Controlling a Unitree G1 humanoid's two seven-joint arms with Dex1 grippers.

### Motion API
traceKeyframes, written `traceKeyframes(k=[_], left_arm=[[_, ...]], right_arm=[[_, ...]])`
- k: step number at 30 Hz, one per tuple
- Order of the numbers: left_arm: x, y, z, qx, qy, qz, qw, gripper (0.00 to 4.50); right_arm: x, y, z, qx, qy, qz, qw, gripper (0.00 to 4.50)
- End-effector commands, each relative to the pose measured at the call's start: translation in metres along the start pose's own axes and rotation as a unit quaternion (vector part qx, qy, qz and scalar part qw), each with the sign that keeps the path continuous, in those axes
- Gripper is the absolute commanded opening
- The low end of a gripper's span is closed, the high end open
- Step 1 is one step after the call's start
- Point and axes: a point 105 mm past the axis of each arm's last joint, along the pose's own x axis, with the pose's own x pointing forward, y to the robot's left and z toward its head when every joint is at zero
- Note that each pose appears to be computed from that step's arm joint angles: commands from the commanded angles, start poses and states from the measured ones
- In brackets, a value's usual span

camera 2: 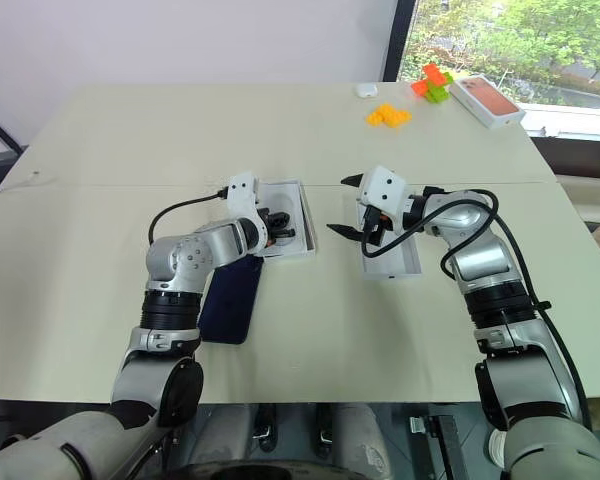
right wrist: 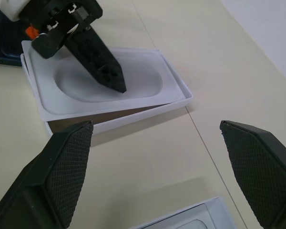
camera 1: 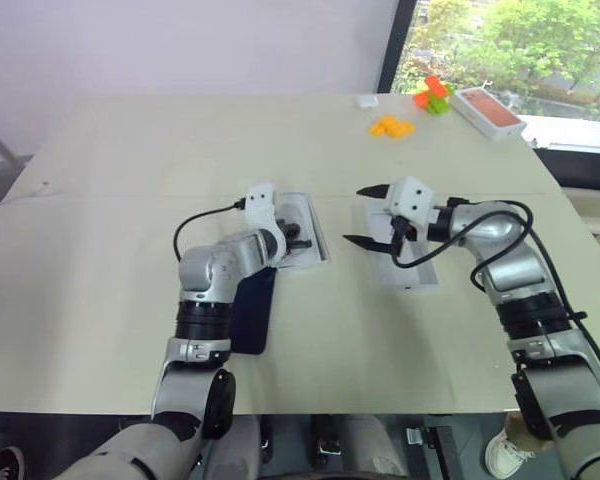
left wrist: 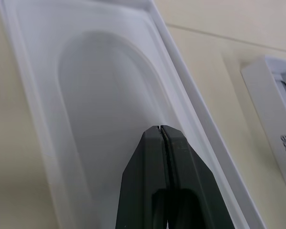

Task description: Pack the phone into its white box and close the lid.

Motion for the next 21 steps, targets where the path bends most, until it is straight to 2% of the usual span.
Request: traceKeyframes(k=[1,8,15,21], left_arm=[[-0.008,-0.017,0.027,-0.012,-0.04,-0.036,0.998,0.05],[-0.034,-0.023,0.022,-0.003,-0.009,-0.079,0.997,0.05],[-0.066,-0.003,0.009,0.026,0.013,-0.06,0.998,0.05],[-0.06,-0.01,-0.004,0.027,0.041,-0.068,0.996,0.05]], right_arm=[[-0.004,-0.009,0.017,-0.031,-0.021,-0.017,0.999,4.5],[-0.005,-0.008,0.017,-0.031,-0.022,-0.017,0.999,4.5],[-0.006,-0.01,0.016,-0.028,-0.021,-0.017,0.999,4.5],[-0.003,-0.01,0.016,-0.029,-0.023,-0.016,0.999,4.5]])
